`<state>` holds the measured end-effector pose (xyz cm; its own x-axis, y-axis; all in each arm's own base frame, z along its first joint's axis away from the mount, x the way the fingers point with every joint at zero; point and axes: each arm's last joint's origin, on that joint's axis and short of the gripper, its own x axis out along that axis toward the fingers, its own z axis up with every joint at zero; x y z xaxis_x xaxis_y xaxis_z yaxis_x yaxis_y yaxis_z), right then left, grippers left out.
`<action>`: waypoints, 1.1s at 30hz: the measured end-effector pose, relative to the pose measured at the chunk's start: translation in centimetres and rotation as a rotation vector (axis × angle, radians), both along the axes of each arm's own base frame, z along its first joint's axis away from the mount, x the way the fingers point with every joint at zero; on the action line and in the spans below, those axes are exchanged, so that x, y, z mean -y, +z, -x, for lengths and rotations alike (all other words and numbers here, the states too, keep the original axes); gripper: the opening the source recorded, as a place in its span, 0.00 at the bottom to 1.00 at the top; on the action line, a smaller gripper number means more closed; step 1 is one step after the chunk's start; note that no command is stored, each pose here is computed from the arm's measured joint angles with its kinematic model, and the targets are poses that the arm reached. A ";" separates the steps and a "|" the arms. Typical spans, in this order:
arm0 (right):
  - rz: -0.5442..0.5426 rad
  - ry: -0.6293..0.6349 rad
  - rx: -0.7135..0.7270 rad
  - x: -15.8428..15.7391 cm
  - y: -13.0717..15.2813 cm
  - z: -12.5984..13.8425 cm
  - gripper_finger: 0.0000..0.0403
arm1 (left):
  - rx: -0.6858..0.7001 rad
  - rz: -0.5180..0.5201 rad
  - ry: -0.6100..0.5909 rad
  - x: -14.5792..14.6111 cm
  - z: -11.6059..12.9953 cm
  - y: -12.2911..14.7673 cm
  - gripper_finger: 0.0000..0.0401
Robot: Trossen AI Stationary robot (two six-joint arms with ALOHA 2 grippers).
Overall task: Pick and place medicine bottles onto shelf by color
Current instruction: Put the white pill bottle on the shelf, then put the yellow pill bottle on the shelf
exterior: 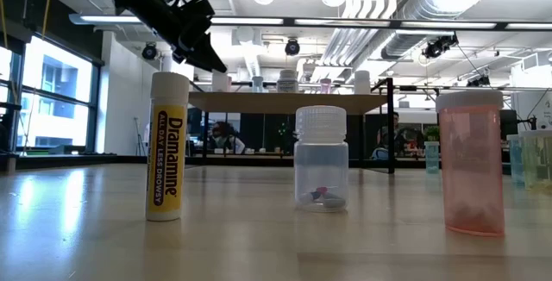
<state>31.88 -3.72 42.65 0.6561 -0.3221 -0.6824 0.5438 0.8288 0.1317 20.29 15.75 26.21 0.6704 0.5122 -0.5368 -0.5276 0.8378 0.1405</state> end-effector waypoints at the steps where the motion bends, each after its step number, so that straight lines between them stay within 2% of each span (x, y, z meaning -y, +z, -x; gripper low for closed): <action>1: 0.008 -0.010 -0.017 -0.1 -0.1 0.1 0.60 | 0.000 0.000 0.000 0.0 0.0 0.0 0.38; 8: 0.068 -0.063 -0.054 -0.8 0.3 1.4 0.60 | -0.020 -0.006 -0.003 0.0 0.0 -0.2 0.48; 18: 0.122 -0.180 -0.089 -2.2 1.6 5.2 0.60 | -0.033 -0.034 0.047 -0.2 0.1 -0.1 0.62; 28: 0.123 -0.314 -0.221 -3.8 0.8 7.5 0.60 | -0.016 -0.015 0.061 -0.2 0.1 -0.1 0.64; 33: 0.123 -0.320 -0.222 -4.6 -0.1 7.6 0.60 | -0.016 -0.016 0.061 -0.2 0.1 -0.1 0.64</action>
